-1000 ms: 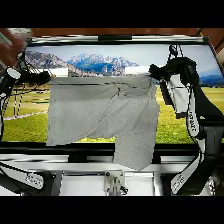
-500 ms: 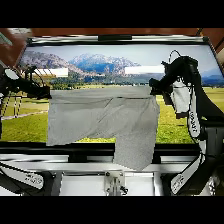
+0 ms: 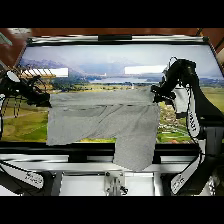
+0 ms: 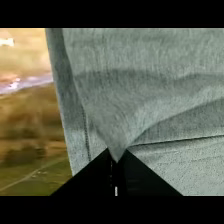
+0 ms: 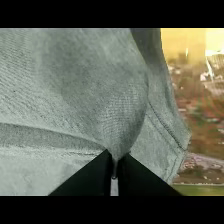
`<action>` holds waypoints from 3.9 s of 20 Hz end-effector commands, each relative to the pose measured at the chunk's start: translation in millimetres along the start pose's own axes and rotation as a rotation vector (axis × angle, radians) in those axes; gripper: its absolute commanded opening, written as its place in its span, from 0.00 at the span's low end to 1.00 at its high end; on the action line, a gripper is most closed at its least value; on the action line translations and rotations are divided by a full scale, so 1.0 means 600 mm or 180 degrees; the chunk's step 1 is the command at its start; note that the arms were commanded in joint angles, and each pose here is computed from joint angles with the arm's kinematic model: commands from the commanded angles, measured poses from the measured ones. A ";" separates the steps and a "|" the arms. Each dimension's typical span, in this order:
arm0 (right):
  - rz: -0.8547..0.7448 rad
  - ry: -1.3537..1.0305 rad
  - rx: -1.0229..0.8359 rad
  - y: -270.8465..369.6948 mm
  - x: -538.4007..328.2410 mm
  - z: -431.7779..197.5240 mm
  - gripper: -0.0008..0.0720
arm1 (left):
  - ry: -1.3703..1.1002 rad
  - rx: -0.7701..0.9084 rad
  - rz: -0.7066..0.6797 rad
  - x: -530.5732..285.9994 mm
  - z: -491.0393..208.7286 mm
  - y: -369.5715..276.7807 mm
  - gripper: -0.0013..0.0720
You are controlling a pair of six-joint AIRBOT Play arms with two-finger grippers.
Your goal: Fold the shirts.
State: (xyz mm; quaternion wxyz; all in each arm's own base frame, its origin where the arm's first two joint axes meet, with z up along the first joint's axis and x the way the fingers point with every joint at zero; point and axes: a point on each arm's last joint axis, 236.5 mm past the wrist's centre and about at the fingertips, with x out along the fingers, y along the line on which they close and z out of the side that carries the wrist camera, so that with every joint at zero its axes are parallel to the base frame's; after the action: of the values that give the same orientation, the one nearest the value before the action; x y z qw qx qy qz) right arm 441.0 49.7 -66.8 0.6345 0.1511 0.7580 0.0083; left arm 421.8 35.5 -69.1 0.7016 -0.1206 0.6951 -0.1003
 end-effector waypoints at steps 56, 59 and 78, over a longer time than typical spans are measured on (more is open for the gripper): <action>0.0705 0.0258 0.0141 -0.057 0.159 -0.394 0.71 | 0.0003 -0.0995 -0.0837 0.082 -0.315 -0.011 0.07; 0.0736 0.0403 0.0147 -0.043 0.176 -0.403 0.54 | -0.0038 -0.0974 -0.0808 0.083 -0.311 -0.007 0.07; 0.1215 -0.2171 0.0150 0.070 -0.147 0.073 0.14 | -0.1266 -0.0538 -0.1097 -0.085 0.092 -0.062 0.07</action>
State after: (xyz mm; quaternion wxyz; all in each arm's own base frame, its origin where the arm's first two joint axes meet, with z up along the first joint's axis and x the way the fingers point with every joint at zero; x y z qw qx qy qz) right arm 464.1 70.2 9.9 0.8120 0.2879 0.5026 0.0713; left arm 441.0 23.4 -12.4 0.7852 -0.2886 0.5291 -0.1424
